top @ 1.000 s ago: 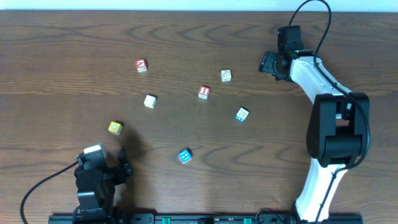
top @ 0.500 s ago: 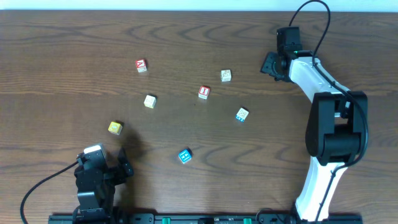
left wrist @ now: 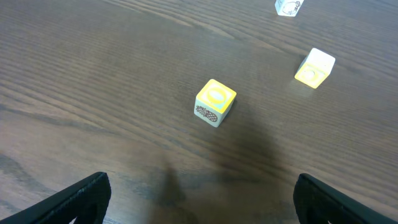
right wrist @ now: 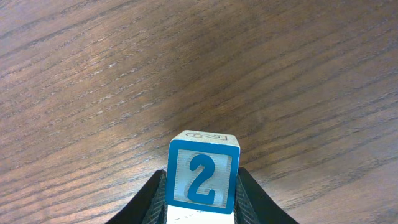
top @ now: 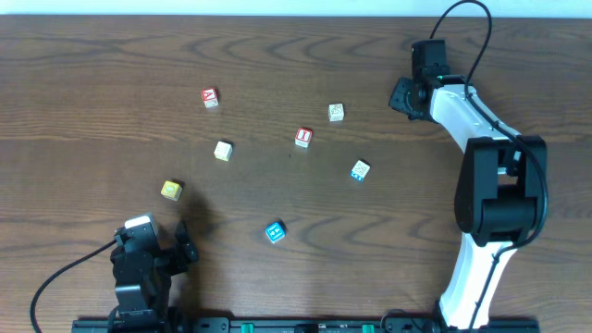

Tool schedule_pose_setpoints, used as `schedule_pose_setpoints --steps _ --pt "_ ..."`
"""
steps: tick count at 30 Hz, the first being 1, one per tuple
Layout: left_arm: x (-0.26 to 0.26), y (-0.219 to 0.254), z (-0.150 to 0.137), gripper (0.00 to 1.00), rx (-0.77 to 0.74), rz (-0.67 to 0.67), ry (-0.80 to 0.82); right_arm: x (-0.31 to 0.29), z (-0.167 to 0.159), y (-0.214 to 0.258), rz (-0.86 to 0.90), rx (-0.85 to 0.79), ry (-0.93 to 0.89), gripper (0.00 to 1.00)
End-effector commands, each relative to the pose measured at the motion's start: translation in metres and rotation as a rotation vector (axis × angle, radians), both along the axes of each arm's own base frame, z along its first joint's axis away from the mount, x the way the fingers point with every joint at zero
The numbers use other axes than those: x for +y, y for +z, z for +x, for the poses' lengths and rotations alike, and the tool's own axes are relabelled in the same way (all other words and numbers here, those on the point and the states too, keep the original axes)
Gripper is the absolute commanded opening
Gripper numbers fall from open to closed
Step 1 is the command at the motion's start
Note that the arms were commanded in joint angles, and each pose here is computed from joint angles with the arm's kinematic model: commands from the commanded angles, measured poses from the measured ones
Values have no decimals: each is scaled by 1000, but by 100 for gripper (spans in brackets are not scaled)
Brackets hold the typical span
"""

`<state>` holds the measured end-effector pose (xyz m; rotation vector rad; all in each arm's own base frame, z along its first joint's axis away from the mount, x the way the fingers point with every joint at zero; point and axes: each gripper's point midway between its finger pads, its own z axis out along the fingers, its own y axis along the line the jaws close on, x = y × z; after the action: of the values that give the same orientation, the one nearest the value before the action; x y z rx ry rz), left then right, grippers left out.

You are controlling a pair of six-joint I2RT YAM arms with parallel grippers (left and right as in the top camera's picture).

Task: Spell out Ai2
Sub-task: 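Close the right gripper on the blue '2' block, then carry the blue '2' block toward the red 'I' block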

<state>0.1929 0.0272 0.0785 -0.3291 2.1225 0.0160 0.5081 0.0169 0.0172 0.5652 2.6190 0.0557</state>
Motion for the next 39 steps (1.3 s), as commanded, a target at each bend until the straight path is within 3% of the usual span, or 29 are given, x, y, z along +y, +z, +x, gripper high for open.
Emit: schedule_pose_setpoints --steps 1,8,14,24,30,39 --pt "2 -3 -1 95 6 6 14 -2 -1 -8 -4 18 -7 25" --pt "2 -3 -1 95 6 6 14 11 1 15 38 -19 44 15" --pt "2 -3 -1 95 6 6 14 27 -3 65 15 -88 141 14" --pt "2 -3 -1 95 6 6 14 127 -55 137 60 -128 434 14" --pt "2 -3 -1 95 6 6 14 186 -80 130 6 -114 566 16" --pt "2 -3 -1 95 6 6 14 209 -89 89 -33 -35 544 18"
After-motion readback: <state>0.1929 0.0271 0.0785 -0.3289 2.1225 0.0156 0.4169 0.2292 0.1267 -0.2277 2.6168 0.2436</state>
